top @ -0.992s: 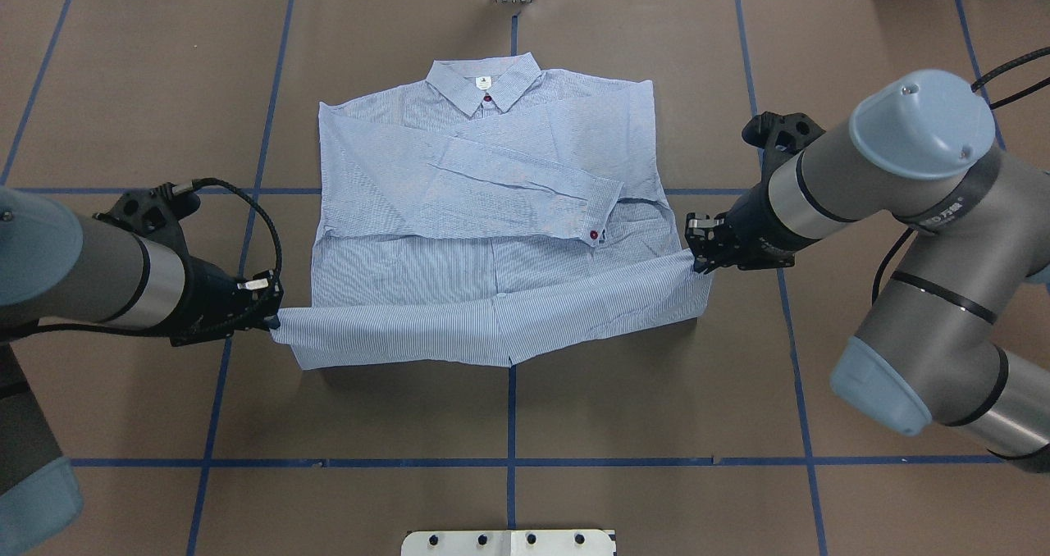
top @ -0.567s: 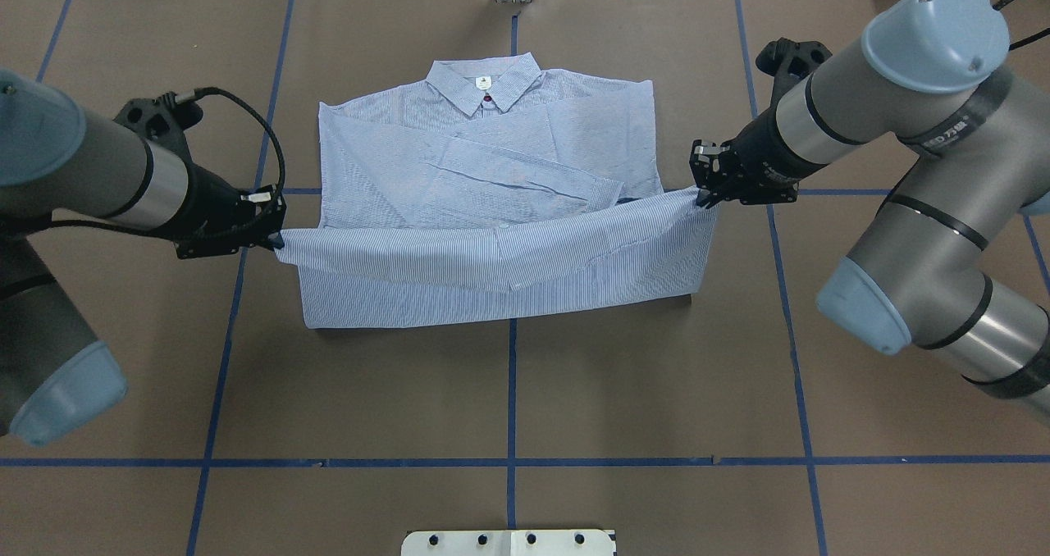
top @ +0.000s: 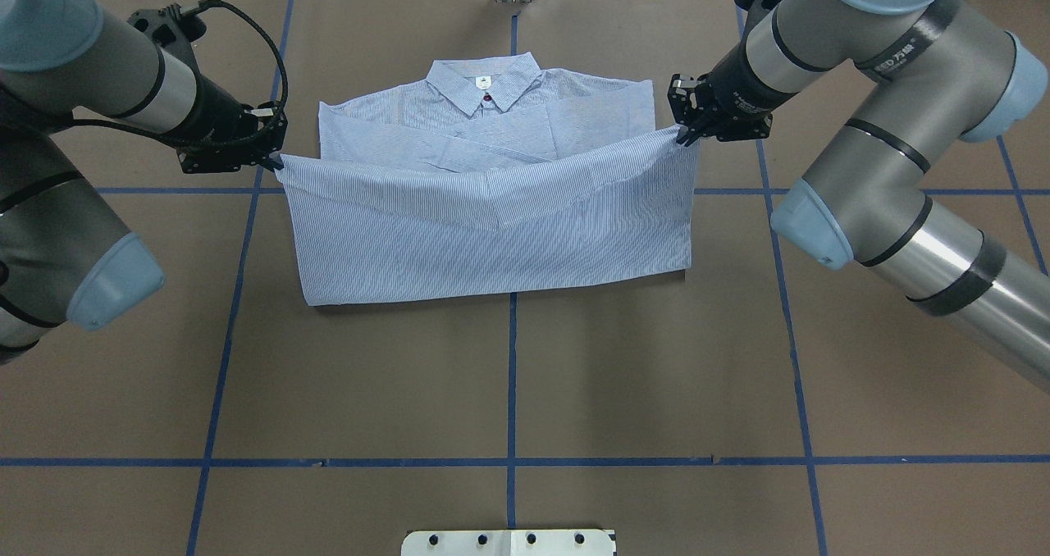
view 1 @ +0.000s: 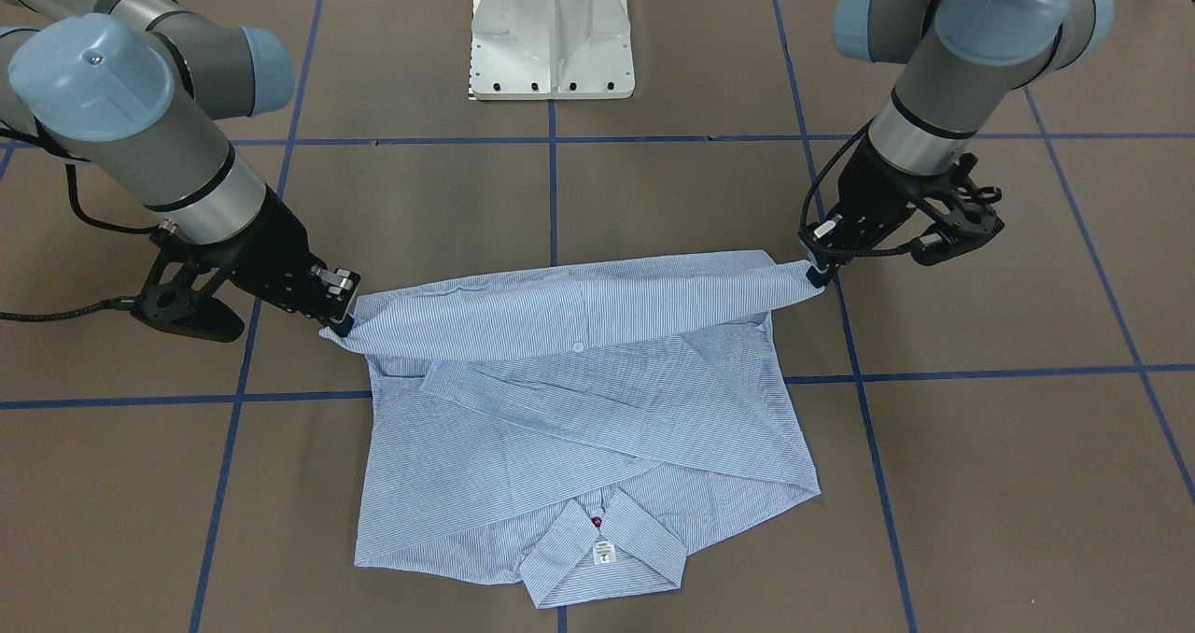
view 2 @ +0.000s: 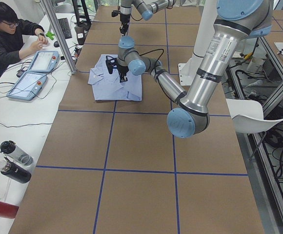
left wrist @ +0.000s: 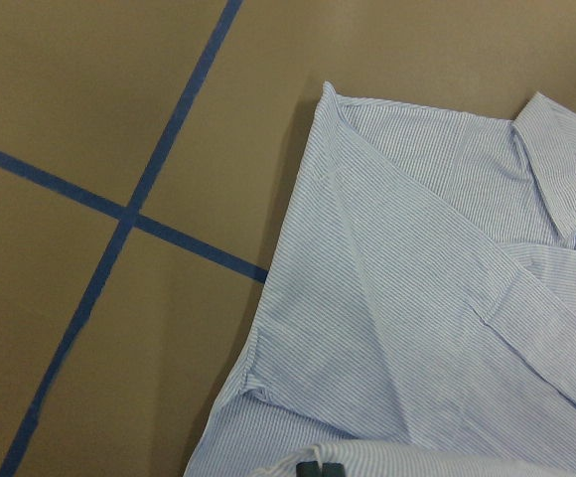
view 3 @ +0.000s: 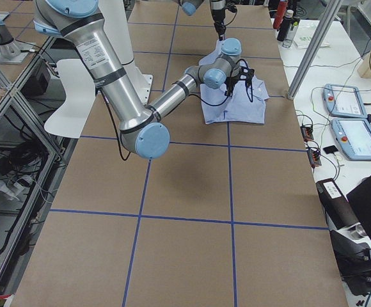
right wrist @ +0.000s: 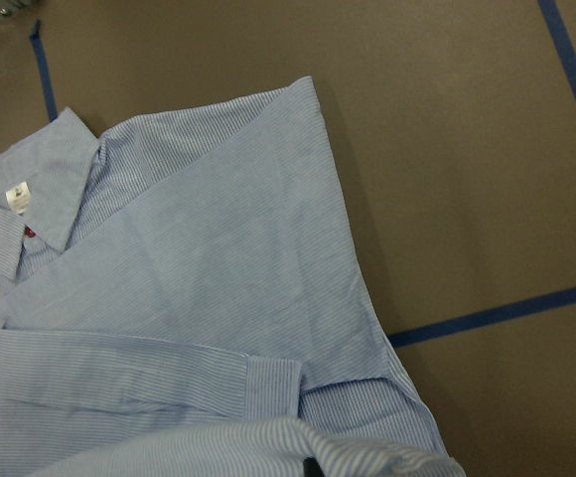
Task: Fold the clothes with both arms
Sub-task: 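Lift the hem with both grippers and fold it toward the collar, then release the hem at the collar and raise both grippers, then move the right gripper down to the folded edge beside it, then grasp the folded edge with the right gripper and drag the shirt toward it, then release the shirt and raise the right gripper while the left gripper lowers beside the shirt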
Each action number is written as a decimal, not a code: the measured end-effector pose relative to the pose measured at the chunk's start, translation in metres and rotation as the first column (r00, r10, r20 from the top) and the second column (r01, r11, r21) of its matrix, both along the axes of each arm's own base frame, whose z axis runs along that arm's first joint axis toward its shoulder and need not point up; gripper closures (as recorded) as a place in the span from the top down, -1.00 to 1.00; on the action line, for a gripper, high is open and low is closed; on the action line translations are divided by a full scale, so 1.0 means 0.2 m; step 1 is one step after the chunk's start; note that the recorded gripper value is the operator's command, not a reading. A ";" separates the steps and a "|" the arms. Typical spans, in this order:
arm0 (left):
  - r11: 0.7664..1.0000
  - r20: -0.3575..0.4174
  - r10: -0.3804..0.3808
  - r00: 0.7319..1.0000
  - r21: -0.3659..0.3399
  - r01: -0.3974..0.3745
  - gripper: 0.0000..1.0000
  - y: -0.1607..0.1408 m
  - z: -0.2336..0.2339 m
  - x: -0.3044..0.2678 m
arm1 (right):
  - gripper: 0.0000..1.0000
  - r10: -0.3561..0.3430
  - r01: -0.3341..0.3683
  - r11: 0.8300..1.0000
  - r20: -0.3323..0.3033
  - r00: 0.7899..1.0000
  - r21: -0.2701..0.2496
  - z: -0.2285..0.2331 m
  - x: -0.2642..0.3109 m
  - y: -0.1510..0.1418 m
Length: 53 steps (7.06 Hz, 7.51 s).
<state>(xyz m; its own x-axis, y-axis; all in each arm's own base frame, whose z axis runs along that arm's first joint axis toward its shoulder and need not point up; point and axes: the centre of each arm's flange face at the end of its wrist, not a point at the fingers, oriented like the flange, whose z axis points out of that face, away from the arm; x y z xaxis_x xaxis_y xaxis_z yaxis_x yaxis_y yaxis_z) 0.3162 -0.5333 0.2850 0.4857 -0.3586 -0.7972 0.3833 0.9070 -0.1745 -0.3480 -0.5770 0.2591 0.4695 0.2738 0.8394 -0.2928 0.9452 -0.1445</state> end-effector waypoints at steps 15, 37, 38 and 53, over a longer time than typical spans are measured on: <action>0.997 -0.031 -0.045 0.998 0.056 0.047 -0.90 -0.56 0.29 0.18 | -1.00 0.021 -0.021 1.000 -0.017 1.000 -0.012 0.10 -0.23 -0.50; 0.993 -0.077 -0.041 0.996 0.108 0.049 1.00 -0.47 0.13 0.11 | -1.00 -0.173 0.172 0.985 -0.025 0.985 -0.020 0.61 -0.48 0.21; 0.993 -0.079 -0.041 0.996 0.108 0.050 1.00 -0.47 0.13 0.11 | -1.00 -0.179 0.178 0.984 -0.019 0.984 -0.019 0.62 -0.44 0.25; 0.988 -0.182 0.070 0.981 0.147 -0.044 1.00 0.07 -0.16 0.30 | 1.00 -0.464 0.518 0.837 0.274 0.842 -0.175 0.42 0.17 1.37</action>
<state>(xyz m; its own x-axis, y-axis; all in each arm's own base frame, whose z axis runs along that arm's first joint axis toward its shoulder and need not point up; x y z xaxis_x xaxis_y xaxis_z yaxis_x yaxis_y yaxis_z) 0.3769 -0.5191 0.2538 0.3406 -0.2115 -0.9161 0.3032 0.9470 -0.1059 -0.3150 -0.3035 0.3436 0.4128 0.2546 0.8745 0.2646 0.8852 -0.3826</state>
